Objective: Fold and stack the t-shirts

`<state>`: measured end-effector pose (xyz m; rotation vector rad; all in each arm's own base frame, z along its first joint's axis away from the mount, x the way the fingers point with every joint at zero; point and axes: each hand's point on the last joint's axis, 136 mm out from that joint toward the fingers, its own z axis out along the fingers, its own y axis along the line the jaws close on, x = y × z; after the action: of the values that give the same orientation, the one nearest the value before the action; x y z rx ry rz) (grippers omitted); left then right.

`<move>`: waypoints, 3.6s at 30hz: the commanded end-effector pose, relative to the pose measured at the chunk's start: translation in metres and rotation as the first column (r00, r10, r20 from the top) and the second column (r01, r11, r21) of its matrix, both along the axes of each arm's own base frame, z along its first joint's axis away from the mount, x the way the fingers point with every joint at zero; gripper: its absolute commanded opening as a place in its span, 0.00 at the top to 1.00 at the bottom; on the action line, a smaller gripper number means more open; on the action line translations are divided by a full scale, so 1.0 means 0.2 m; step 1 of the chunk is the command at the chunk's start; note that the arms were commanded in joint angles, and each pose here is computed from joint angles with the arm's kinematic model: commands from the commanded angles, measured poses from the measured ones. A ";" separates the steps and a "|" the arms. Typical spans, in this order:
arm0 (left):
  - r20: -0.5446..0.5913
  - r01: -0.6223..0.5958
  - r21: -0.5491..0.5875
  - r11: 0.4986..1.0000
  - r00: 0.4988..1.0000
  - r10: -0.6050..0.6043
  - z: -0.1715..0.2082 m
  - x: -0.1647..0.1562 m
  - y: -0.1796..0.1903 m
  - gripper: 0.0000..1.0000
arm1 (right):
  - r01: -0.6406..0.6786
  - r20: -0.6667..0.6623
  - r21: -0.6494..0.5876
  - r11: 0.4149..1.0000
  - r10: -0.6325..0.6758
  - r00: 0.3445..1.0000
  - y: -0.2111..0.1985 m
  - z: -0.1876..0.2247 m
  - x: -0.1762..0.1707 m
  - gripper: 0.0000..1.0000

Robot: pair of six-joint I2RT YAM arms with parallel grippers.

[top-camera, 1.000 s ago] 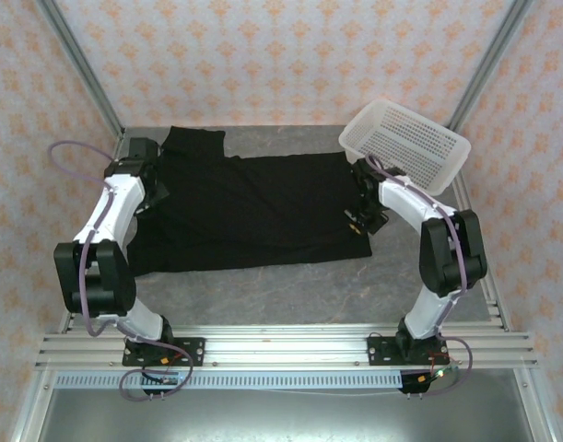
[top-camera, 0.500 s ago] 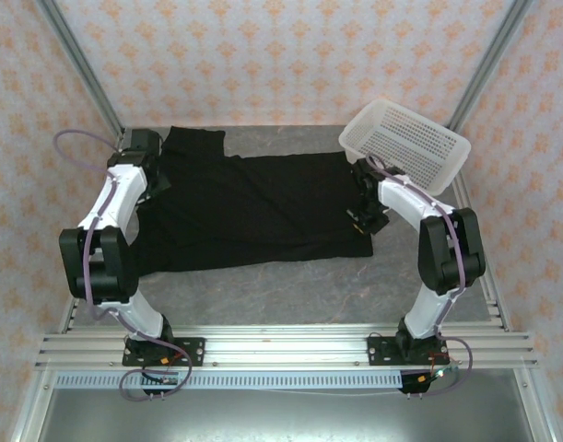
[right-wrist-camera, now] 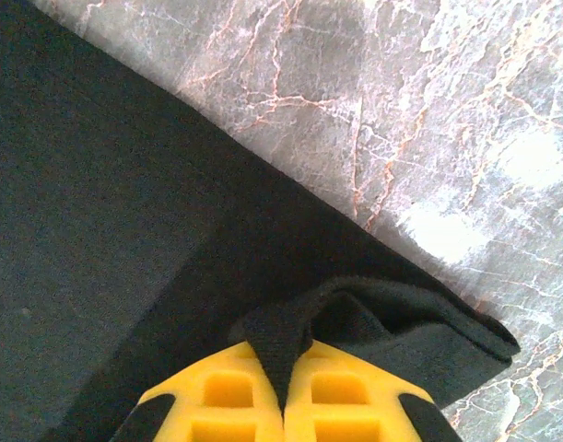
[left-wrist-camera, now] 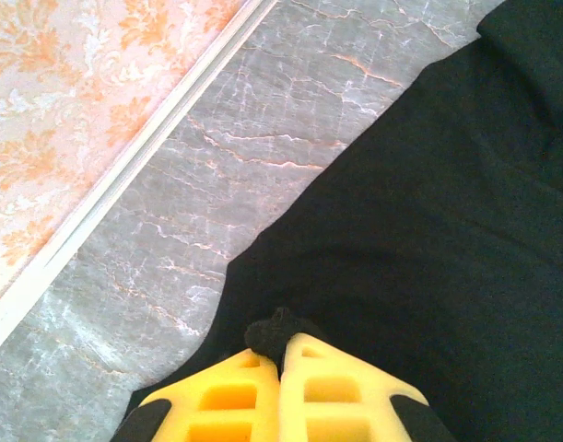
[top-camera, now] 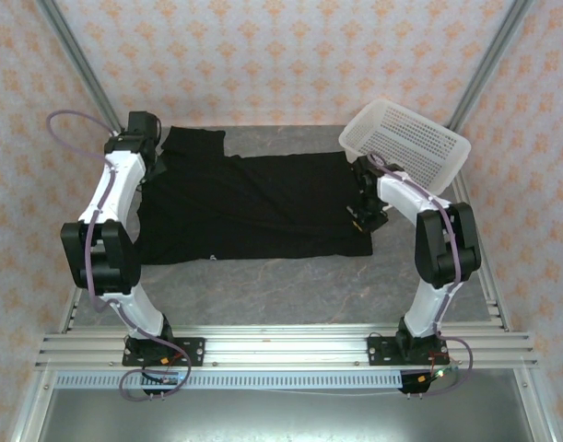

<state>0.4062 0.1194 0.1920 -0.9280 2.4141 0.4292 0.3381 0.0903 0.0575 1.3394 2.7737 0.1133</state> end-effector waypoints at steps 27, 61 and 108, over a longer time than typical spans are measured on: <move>-0.305 -0.416 -0.284 0.864 0.894 0.330 -0.47 -0.93 -0.05 0.42 | -0.146 0.071 0.066 0.987 0.142 0.987 -0.08 0.07 -0.26 0.43; -0.421 -0.450 -0.196 0.871 0.841 0.340 -0.78 -0.86 0.12 1.00 | -0.141 -0.065 -0.035 0.989 0.139 0.988 -0.19 -0.20 -0.30 1.00; -0.037 -0.130 -0.574 0.808 0.990 0.133 -0.42 -0.69 -0.71 0.42 | 0.111 0.163 0.186 0.976 -0.142 0.976 -0.06 -0.12 -0.23 0.38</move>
<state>0.2567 -0.0149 0.0973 -1.3434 2.5625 -0.2280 0.2744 0.0782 0.0274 1.4366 2.6436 0.4268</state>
